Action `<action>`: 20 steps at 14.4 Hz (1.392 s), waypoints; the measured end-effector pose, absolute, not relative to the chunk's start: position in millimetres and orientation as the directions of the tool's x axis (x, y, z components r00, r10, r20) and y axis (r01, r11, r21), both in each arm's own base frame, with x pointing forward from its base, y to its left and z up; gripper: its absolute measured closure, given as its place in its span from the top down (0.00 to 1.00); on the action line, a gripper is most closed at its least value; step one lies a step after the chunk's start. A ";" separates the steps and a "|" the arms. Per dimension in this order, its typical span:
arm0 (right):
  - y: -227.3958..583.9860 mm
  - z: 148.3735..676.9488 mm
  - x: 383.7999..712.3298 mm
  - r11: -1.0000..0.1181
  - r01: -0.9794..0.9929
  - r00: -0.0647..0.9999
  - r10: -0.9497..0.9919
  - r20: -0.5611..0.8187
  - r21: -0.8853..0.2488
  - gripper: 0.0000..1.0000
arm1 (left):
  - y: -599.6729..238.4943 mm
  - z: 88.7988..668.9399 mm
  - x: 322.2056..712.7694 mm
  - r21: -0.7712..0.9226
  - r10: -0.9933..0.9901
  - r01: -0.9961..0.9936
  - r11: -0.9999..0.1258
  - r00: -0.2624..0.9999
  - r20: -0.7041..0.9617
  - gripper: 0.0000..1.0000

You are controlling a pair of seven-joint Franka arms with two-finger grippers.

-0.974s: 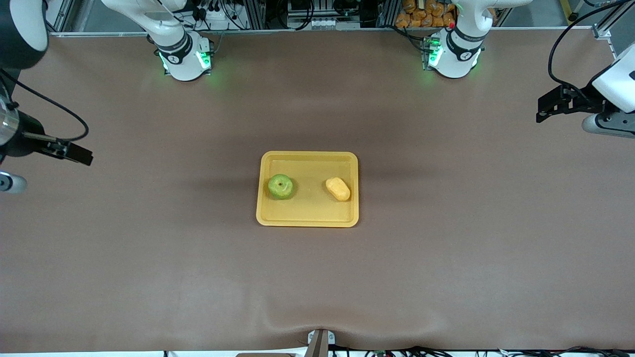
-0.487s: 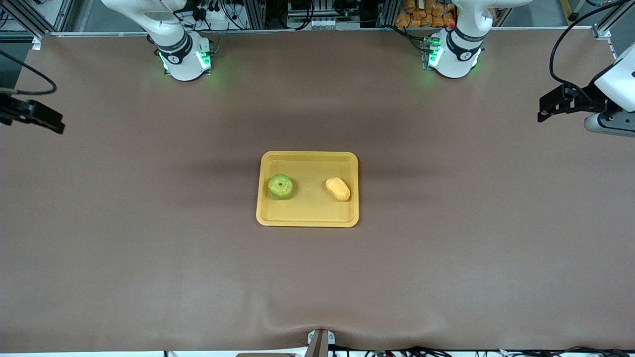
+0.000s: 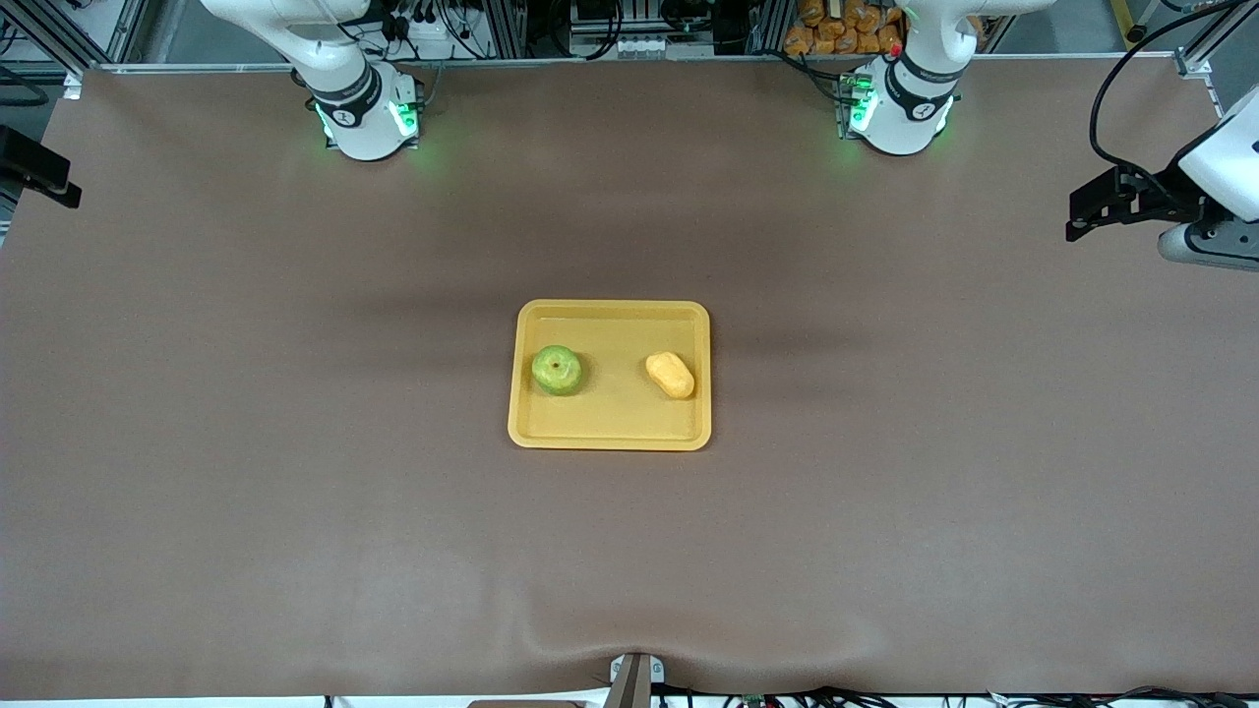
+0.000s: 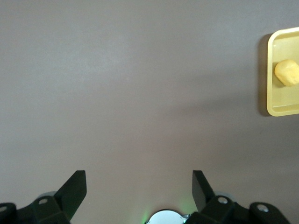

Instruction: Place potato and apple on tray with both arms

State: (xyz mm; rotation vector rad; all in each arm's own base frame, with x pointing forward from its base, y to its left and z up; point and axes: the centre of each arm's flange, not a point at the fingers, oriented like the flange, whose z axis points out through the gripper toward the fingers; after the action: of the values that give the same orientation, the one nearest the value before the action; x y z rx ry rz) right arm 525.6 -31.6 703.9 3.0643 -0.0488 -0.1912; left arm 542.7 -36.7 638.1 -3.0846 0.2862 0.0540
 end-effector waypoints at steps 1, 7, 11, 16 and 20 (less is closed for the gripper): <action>-31.9 702.4 522.1 -0.997 -0.027 0.992 -0.035 -0.122 0.071 1.00 | -36.8 637.8 542.2 -0.039 -0.183 -0.185 -0.982 0.982 -0.043 1.00; -41.1 698.5 518.5 -0.998 0.032 0.992 0.025 -0.124 0.061 1.00 | -37.1 636.7 540.7 -0.038 -0.183 -0.186 -0.982 0.981 -0.055 1.00; -40.5 703.1 515.0 -0.997 0.051 0.992 0.044 -0.116 0.059 1.00 | -36.2 636.5 540.9 -0.038 -0.182 -0.184 -0.982 0.982 -0.056 1.00; -43.5 698.4 508.7 -0.997 0.049 0.995 0.043 -0.095 0.058 1.00 | -37.9 629.5 546.7 -0.037 -0.185 -0.187 -0.982 0.981 -0.057 1.00; -46.1 694.6 500.5 -0.997 0.049 0.997 0.045 -0.060 0.057 1.00 | -40.5 629.7 547.0 -0.037 -0.190 -0.192 -0.981 0.980 -0.054 1.00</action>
State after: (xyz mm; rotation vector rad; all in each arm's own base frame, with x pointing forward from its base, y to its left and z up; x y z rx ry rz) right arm 500.5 -46.1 694.6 3.0807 0.0724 -0.0909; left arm 547.0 -40.5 629.7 -3.0840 0.2971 0.0773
